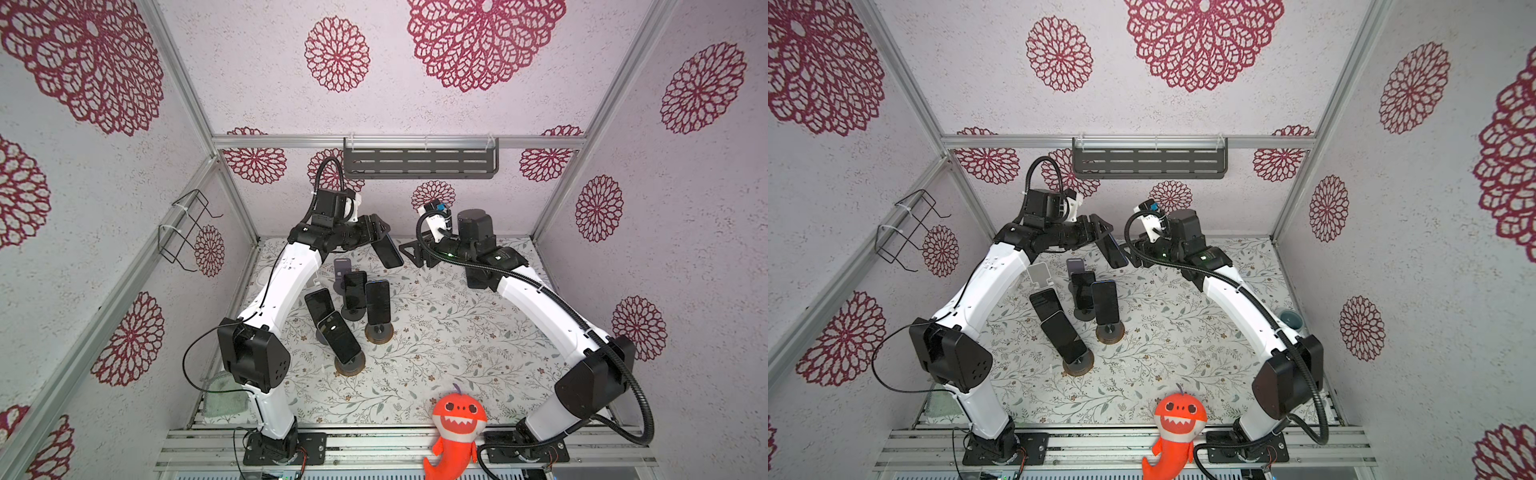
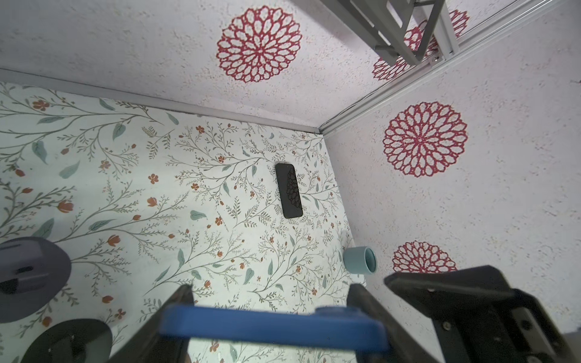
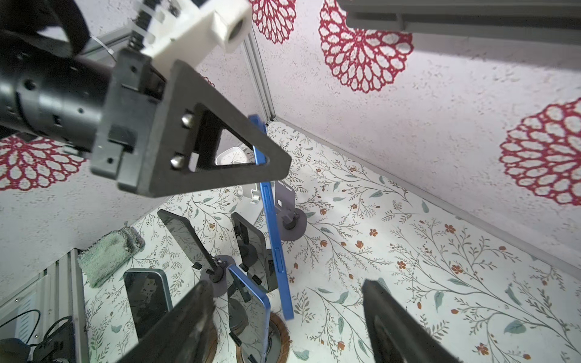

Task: Remove the phone from the phone stand
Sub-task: Pass the phone.

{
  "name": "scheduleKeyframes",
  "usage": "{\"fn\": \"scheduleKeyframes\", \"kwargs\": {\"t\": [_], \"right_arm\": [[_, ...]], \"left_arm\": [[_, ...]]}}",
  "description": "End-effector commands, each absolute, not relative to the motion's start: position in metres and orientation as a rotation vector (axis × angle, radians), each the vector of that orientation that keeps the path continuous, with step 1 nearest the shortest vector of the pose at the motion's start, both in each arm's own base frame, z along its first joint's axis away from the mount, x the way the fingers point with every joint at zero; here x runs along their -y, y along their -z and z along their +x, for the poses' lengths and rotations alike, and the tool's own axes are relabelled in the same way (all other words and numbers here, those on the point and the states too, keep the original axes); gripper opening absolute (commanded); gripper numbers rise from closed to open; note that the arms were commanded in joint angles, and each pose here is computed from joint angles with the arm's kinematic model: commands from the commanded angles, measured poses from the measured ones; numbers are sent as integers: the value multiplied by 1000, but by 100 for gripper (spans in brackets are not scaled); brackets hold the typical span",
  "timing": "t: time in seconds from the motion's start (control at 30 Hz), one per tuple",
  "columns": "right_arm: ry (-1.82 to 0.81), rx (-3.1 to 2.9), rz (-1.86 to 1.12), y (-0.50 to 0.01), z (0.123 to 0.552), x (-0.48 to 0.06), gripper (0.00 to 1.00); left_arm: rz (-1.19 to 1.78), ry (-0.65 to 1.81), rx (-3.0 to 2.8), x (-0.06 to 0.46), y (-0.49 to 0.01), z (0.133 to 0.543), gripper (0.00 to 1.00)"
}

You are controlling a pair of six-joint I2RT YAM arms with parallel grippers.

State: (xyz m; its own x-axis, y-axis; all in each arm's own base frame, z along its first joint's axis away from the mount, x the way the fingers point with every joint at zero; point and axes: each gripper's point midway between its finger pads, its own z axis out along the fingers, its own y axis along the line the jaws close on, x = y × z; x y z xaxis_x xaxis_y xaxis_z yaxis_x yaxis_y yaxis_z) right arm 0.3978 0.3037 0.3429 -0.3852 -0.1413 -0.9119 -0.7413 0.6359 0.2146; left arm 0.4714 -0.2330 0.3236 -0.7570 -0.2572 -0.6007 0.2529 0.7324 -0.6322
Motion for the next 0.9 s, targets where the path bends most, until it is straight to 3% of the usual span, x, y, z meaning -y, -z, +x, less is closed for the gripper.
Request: {"fn": "scheduleKeyframes", "kwargs": {"t": [0.0, 0.13, 0.37, 0.87], "right_arm": [[-809, -1845, -693, -352, 403, -314, 77], [-801, -1859, -705, -343, 408, -319, 75], [-825, -1871, -701, -333, 411, -326, 62], [-881, -1863, -689, -330, 414, -334, 26]], "left_arm": [[42, 1017, -2109, 239, -364, 469, 66], [42, 1019, -2110, 238, -362, 470, 65], [37, 1035, -2106, 238, -361, 473, 65], [20, 1072, -2101, 238, -356, 478, 66]]}}
